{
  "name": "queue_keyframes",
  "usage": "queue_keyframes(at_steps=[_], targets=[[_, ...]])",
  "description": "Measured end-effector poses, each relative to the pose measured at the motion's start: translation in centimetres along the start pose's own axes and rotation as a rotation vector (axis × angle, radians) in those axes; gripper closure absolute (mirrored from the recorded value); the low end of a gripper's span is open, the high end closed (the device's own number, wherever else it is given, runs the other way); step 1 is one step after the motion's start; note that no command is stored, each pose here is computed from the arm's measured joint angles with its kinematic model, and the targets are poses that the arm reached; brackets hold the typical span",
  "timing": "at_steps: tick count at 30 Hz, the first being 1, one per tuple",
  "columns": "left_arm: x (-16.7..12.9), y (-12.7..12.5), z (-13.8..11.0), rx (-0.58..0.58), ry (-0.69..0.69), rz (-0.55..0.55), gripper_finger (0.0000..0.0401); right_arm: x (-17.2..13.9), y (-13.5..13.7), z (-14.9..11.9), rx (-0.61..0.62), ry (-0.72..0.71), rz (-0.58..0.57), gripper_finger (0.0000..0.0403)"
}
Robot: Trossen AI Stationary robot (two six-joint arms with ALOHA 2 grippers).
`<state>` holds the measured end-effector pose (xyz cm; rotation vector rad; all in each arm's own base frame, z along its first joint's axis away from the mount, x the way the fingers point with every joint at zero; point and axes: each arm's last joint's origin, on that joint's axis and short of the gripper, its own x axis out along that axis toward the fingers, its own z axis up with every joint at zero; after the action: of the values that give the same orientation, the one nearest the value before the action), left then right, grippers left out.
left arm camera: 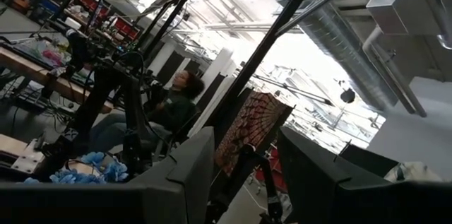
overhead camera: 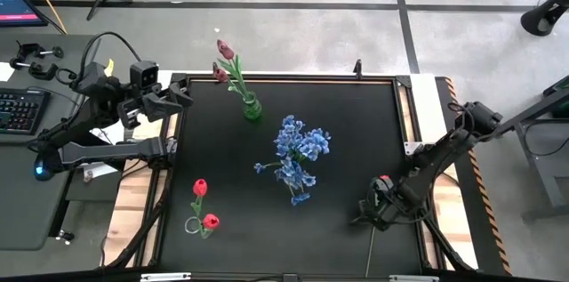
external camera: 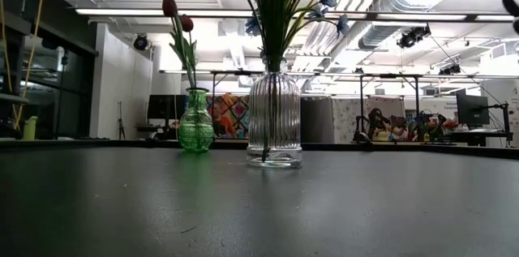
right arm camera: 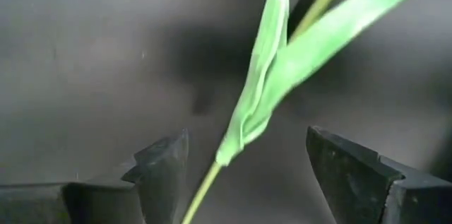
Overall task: Sort flowers into vase by color
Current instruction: Put the red tulip into the left transparent vase
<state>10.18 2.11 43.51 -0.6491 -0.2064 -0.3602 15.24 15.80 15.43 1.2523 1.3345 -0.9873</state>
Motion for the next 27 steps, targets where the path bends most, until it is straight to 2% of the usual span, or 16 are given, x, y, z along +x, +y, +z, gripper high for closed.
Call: queue_keyframes(at_steps=[5, 9, 12, 16, 18, 19, 22, 24, 27], targets=[[0.0, 0.0, 0.0, -0.001, 0.001, 0.001, 0.0259, 1.1, -0.1, 0.9, 0.025, 0.018, 0.014, 0.0133], [0.0, 0.0, 0.0, 0.0, 0.0, 0.0, 0.0259, 1.3, -0.4, 1.1, 0.033, 0.027, 0.003, 0.0166], [0.0, 0.0, 0.0, 0.001, 0.0, 0.001, 0.0259, 1.4, -0.5, 1.2, 0.027, 0.024, -0.007, 0.0212], [0.0, 0.0, 0.0, 0.034, 0.001, 0.001, 0.0259, 1.4, -0.5, 1.1, -0.025, 0.032, -0.016, 0.0308], [0.0, 0.0, 0.0, 0.039, 0.001, 0.001, 0.0259, 1.2, -0.6, 0.8, -0.064, 0.035, -0.016, 0.0368], [0.0, 0.0, 0.0, 0.033, 0.001, 0.001, 0.0259, 1.1, -0.6, 0.5, -0.1, 0.031, -0.013, 0.0384], [0.0, 0.0, 0.0, 0.025, 0.001, 0.001, 0.0259, -0.2, 0.1, -0.9, -0.212, 0.063, 0.008, 0.0385], [0.0, 0.0, 0.0, 0.025, 0.001, 0.001, 0.0259, -1.6, 0.8, -2.2, -0.308, 0.084, 0.062, 0.0392], [0.0, 0.0, 0.0, 0.025, 0.001, 0.001, 0.0259, -4.0, 2.5, -4.7, -0.514, 0.122, 0.26, 0.0398]])
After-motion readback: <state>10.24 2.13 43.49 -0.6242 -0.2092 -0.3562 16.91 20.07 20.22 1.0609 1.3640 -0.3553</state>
